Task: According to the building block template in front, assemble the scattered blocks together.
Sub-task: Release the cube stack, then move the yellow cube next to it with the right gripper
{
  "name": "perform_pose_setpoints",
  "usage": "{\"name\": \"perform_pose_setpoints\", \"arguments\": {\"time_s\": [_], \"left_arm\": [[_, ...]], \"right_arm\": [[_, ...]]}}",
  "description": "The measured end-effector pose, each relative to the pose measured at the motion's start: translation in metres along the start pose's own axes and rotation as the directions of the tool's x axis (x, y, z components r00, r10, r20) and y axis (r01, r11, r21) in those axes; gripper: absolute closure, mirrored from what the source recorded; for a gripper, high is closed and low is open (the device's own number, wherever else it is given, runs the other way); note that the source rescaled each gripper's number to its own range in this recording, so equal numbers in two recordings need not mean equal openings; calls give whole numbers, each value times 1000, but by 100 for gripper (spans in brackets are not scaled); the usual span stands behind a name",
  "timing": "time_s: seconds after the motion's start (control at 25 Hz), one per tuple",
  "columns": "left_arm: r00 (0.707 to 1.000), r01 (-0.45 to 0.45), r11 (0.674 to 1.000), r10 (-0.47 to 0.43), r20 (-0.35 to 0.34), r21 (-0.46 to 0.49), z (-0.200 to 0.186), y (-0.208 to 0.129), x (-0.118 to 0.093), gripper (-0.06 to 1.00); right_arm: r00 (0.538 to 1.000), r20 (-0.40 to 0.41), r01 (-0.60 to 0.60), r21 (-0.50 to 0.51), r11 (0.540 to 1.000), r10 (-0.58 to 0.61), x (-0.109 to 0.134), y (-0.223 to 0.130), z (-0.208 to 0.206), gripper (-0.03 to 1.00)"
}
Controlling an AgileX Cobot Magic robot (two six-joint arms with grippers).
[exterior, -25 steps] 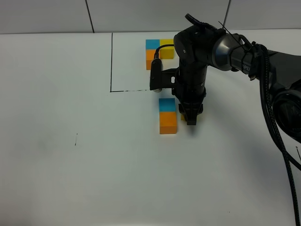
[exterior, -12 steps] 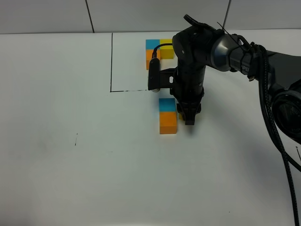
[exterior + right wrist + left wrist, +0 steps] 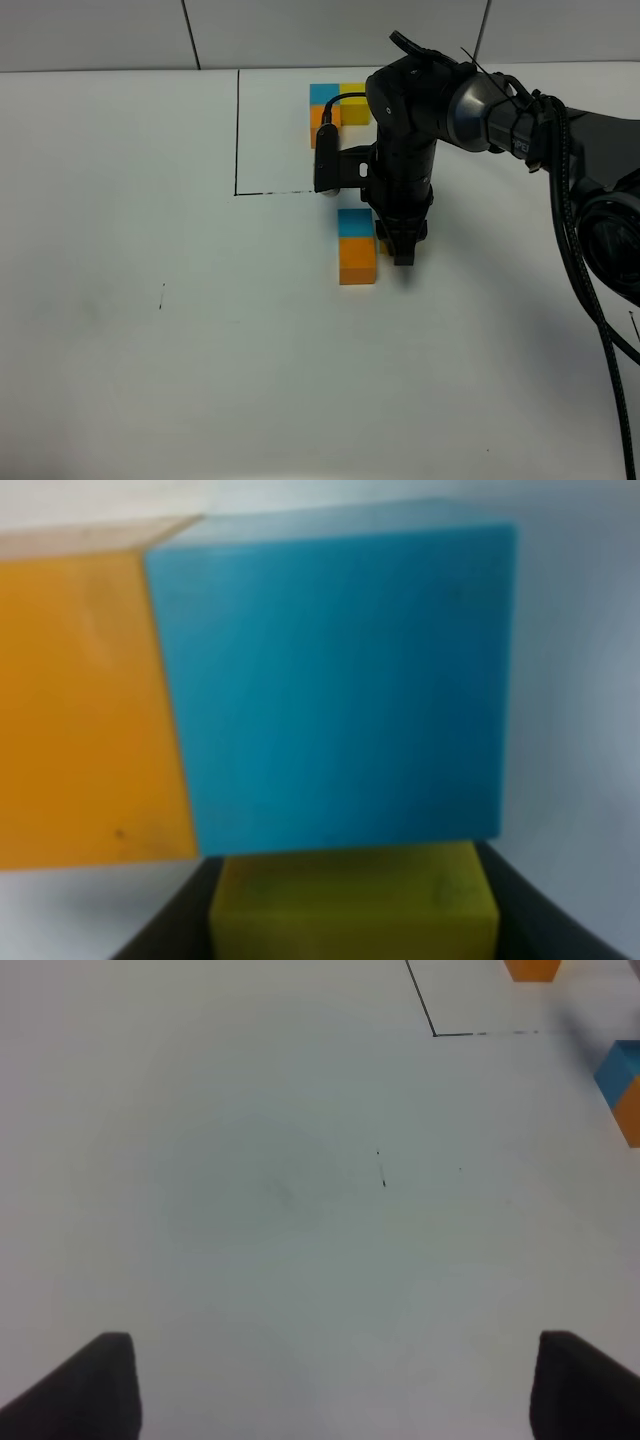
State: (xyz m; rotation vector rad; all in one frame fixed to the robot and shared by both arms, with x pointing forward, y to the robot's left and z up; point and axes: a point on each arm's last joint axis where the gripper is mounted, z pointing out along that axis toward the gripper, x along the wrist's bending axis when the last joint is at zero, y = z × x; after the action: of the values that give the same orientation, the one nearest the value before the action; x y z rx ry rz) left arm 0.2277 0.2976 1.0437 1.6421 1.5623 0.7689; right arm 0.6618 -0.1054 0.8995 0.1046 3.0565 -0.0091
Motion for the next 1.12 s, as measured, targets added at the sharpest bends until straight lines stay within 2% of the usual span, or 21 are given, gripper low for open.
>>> {"name": "perform_pose_setpoints", "arguments": {"time_s": [1.12], "left_arm": [[1000, 0, 1000, 0, 0, 0, 0, 0, 0, 27]], "right_arm": [[1000, -8, 29, -3, 1000, -29, 0, 2, 3, 96]]}}
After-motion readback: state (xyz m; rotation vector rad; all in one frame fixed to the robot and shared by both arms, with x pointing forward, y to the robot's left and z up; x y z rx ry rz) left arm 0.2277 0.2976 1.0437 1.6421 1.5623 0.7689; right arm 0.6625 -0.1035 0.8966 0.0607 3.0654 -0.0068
